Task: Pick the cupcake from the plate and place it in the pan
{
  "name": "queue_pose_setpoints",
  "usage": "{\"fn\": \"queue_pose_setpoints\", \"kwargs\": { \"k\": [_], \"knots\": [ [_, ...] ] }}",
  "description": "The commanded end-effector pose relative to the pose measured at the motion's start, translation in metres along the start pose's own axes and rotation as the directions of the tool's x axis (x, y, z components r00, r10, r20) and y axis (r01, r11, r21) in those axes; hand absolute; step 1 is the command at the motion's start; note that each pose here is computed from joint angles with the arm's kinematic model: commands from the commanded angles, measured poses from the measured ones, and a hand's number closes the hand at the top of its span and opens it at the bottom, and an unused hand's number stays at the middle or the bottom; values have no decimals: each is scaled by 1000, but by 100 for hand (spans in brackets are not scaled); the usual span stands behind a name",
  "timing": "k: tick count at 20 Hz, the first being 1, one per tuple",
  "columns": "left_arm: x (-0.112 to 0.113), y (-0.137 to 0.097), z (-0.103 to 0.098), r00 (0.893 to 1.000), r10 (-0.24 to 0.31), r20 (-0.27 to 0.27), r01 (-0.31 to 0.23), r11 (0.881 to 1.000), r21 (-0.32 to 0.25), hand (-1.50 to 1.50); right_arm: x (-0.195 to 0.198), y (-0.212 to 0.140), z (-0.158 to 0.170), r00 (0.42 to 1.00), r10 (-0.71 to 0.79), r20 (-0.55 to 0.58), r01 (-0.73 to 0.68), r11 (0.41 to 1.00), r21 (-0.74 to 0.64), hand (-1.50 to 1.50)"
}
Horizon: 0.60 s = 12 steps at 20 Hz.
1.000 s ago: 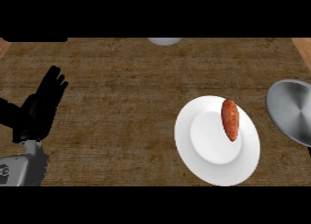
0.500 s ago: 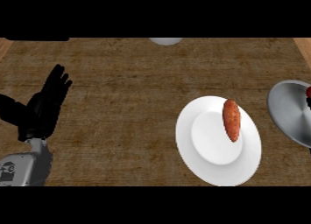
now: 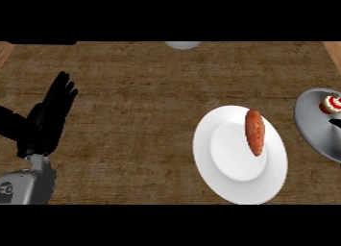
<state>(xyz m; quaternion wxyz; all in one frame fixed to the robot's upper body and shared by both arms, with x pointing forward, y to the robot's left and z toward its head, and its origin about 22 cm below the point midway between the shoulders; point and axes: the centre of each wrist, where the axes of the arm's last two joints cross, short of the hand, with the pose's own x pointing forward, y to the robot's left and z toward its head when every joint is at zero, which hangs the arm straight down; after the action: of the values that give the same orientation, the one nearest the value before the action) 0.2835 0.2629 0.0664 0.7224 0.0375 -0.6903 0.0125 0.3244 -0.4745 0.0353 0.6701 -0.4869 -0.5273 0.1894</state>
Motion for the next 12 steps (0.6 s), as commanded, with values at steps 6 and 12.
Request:
{"fn": "queue_pose_setpoints", "kwargs": {
  "k": [6, 12],
  "knots": [
    [-9, 14, 8, 1000, -6, -4, 6, 1000, 29, 0, -43, -53, 8, 912, -400, 90, 409, 901, -146, -150],
    [-1, 23, 2, 1000, 1, -15, 0, 999, 38, 0, -114, -90, 52, 810, -578, 97, 587, 801, -118, -150]
  ]
}}
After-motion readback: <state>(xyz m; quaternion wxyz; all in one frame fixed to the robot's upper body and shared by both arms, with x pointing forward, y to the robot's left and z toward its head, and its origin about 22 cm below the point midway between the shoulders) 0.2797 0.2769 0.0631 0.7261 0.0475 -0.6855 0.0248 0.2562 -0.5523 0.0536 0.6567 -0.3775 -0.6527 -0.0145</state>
